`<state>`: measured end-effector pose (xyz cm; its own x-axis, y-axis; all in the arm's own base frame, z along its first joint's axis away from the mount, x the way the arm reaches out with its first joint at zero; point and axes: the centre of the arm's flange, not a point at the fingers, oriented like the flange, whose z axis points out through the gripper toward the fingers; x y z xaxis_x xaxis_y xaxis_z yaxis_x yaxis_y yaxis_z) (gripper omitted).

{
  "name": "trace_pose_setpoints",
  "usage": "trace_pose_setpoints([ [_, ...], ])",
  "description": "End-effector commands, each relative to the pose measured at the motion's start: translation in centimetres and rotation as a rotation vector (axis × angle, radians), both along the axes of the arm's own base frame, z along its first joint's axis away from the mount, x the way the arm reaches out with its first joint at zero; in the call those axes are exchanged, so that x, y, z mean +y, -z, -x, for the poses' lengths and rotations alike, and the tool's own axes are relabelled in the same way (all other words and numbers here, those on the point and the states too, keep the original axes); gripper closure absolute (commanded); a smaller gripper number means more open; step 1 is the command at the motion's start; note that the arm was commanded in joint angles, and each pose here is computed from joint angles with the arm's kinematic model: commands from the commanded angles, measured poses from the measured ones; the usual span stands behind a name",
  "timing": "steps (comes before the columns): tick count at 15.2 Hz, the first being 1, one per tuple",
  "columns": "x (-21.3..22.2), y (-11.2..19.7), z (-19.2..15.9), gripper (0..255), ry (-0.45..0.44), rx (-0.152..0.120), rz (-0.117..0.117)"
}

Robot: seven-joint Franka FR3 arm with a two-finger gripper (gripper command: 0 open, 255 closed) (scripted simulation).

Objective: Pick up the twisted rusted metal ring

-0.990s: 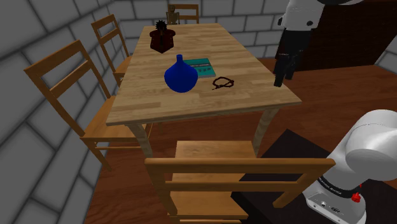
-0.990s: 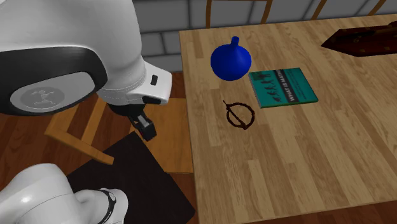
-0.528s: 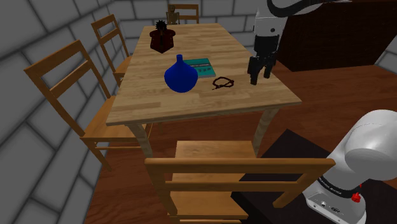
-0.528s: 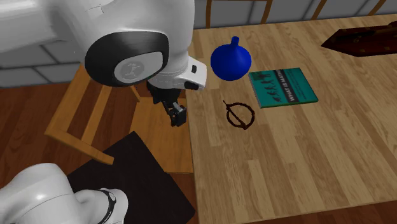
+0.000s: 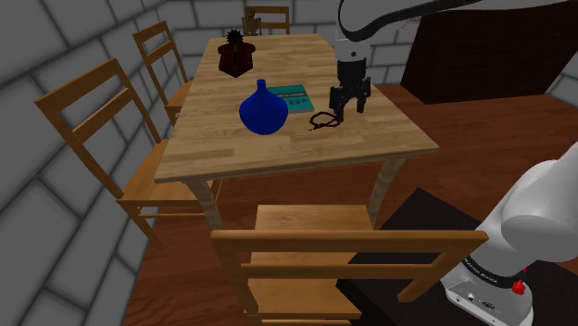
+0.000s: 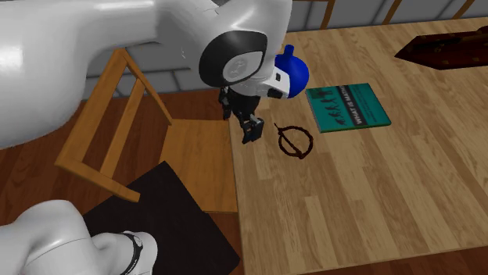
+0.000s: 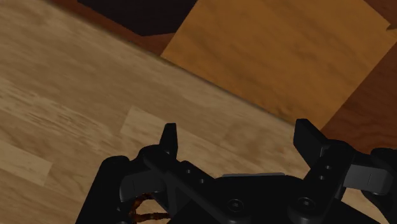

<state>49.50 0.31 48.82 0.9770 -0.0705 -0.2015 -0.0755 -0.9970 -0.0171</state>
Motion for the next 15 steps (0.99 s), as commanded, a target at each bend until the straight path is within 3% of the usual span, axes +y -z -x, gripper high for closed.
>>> trace_pose_setpoints([
  [1, -0.4, 1.0, -2.7, 0, 0.014, 0.011, 0.014],
  [15, -3.5, 9.3, -20.0, 0, 0.11, 0.088, 0.108],
])
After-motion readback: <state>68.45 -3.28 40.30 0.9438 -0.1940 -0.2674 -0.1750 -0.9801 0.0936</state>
